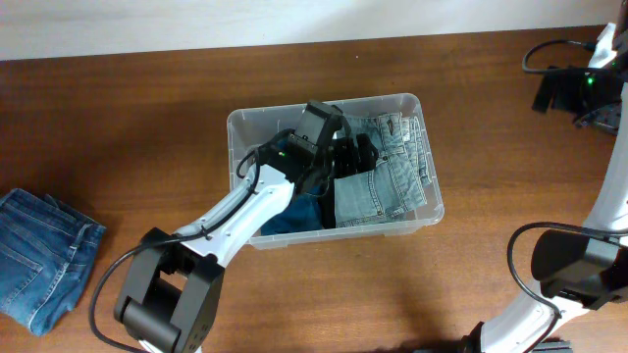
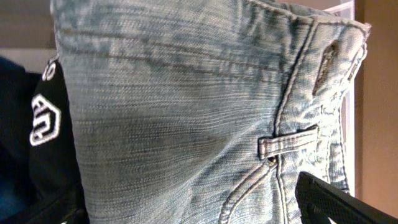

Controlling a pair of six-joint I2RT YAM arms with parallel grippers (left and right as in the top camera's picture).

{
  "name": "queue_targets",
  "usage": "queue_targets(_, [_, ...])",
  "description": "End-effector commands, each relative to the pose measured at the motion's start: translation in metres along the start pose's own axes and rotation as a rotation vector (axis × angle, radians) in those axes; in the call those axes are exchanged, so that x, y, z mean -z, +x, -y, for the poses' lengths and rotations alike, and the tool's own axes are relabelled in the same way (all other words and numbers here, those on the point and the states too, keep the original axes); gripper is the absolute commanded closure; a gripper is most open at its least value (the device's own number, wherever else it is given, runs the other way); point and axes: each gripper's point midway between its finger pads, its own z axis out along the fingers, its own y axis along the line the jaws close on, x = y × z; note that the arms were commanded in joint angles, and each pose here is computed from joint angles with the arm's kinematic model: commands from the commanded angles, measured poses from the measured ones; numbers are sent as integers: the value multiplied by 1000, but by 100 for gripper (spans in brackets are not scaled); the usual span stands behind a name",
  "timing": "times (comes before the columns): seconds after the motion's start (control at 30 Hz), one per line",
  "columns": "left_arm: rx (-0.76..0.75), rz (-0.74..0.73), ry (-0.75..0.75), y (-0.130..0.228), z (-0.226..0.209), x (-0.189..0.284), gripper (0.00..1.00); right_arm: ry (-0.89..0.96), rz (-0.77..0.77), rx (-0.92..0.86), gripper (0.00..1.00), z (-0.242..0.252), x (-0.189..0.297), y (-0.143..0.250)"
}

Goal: Pack container
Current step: 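Lower the light-blue jeans into the bin's right half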

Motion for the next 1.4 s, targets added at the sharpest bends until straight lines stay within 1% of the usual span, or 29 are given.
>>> queue_targets(0.0, [-119,104,18,-29,20,24,1,11,11,-5,1,2,4,0])
queue_targets(0.1, [-186,159,31,-43,36,40,1,11,11,-5,2,2,4,0])
queue_targets(0.23, [-283,226,-2,-49,50,59,9,11,11,-5,2,2,4,0])
queue_targets(0.4, [-382,291,-112,-48,52,67,10,11,11,-5,1,2,4,0])
queue_targets(0.57, [-480,338,-170,-39,66,66,11,11,11,-5,2,2,4,0])
queue_targets(0.67, [-484,409,-241,-45,66,71,35,11,11,-5,2,2,4,0])
queue_targets(0.7, [-485,434,-259,-47,67,73,56,11,11,-5,2,2,4,0])
queue_targets(0.73, [-495,437,-254,-47,69,73,66,11,11,-5,2,2,4,0])
queue_targets(0.83, [-506,442,-236,-48,73,70,70,11,11,-5,2,2,4,0])
queue_targets(0.87, [-506,445,-231,-48,74,68,79,11,11,-5,2,2,4,0])
queue_targets(0.9, [-506,448,-229,-49,75,67,94,11,11,-5,2,2,4,0])
queue_targets(0.93, [-510,443,-224,-48,75,65,100,11,11,-5,2,2,4,0])
queue_targets(1.07, [-518,408,-190,-42,78,53,100,11,11,-5,2,2,4,0])
queue_targets(1.3, [-600,313,-135,-30,85,24,100,11,11,-5,1,2,4,0])
queue_targets(1.37, [-602,295,-129,-27,84,16,100,11,11,-5,2,2,4,0])
